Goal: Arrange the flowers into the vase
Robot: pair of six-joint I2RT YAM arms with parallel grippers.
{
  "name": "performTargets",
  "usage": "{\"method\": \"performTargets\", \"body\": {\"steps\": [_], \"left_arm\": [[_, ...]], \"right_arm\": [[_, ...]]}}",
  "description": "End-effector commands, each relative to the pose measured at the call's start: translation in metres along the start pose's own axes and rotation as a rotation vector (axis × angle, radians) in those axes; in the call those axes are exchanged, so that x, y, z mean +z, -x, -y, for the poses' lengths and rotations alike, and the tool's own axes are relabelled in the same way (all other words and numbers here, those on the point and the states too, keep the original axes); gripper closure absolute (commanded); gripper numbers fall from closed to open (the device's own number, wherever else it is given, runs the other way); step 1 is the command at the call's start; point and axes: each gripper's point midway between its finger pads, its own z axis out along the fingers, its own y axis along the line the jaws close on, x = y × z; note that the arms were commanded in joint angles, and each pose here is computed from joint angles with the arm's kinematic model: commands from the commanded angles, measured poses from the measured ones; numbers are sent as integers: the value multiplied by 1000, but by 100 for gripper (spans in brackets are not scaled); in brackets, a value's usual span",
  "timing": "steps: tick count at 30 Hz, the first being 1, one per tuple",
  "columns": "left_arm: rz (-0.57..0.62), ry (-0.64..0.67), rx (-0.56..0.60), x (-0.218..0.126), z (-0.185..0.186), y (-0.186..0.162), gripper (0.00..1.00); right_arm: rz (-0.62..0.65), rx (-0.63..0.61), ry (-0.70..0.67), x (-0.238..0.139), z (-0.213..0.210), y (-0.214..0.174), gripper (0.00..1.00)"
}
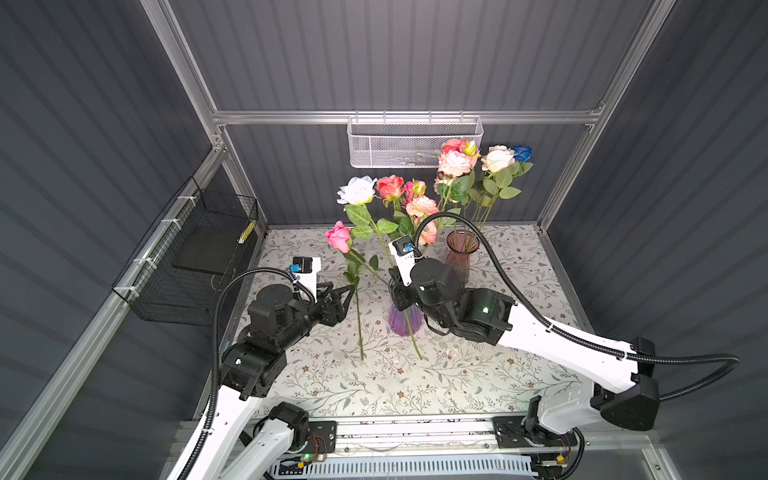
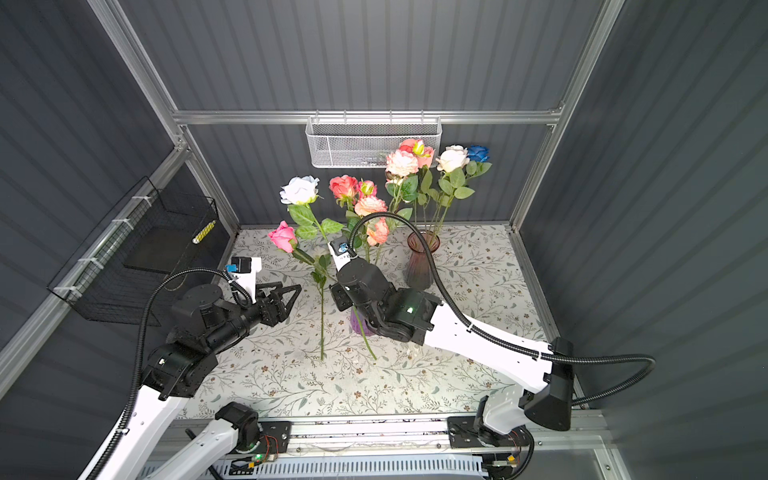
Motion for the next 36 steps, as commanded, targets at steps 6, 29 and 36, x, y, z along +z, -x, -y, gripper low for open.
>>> {"method": "performTargets", "body": {"steps": [6, 29, 36], "left_arm": [[40, -21, 33, -5, 8, 17, 32], [40, 44, 49, -26, -1, 10, 0], [31, 64, 52, -28, -4, 9, 0]], "right_arm": [[210, 1, 30, -40, 3, 71, 91], [409, -123, -78, -22, 20, 146, 92], [342, -112, -101, 10, 23, 97, 91]]}}
